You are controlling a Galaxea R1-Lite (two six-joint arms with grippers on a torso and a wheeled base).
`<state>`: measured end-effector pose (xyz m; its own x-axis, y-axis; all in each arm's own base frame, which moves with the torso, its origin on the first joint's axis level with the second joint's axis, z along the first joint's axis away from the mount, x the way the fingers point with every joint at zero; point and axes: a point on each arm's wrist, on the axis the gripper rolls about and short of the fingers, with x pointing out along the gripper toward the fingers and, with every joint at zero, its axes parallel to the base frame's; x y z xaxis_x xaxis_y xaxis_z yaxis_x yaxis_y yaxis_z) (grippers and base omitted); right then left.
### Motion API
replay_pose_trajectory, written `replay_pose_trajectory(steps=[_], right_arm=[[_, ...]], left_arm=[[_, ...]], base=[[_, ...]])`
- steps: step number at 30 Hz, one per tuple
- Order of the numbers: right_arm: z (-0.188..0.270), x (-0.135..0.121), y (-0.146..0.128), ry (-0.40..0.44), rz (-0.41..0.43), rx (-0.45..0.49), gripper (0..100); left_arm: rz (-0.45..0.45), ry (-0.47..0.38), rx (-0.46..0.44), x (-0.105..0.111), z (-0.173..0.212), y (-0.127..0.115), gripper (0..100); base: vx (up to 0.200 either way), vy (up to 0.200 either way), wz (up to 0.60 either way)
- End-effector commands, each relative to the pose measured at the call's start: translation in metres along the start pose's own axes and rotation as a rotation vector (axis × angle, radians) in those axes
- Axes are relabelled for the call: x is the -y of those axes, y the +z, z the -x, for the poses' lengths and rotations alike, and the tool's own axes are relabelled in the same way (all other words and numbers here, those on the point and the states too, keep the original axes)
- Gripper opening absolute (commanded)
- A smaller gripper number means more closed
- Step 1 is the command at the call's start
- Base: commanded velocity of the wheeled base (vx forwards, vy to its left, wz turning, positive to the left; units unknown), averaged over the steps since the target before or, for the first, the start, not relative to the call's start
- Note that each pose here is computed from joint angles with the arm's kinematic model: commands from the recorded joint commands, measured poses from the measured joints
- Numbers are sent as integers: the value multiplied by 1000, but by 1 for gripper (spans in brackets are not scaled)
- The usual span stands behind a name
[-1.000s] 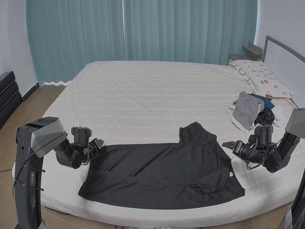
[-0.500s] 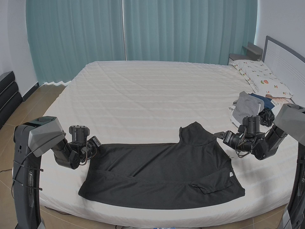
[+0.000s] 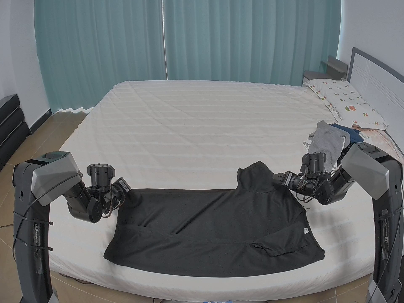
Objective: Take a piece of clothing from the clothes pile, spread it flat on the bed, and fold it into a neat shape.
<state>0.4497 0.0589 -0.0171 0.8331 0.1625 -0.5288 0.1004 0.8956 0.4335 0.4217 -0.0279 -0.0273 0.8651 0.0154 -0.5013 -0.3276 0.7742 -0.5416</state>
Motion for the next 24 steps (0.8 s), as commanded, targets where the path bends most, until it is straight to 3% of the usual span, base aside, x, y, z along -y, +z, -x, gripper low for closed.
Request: replay_pose_trajectory(steps=[1,9,10,24], right_arm=[[-18,0,0,2,-10,1,100],[-36,3,-5,8,-10,19,100],[-38,6,-7,4,-12,18,0],[-24,5,-8,57,-18,143,0]], left_arm=[[0,6,-6,-2,2,-1,0],[1,9,-6,-3,2,0,0],[1,10,-7,-4,1,-1,0],[9,14,8,-7,3,6,0]], base=[[0,0,0],[0,0,0],[0,0,0],[0,0,0]])
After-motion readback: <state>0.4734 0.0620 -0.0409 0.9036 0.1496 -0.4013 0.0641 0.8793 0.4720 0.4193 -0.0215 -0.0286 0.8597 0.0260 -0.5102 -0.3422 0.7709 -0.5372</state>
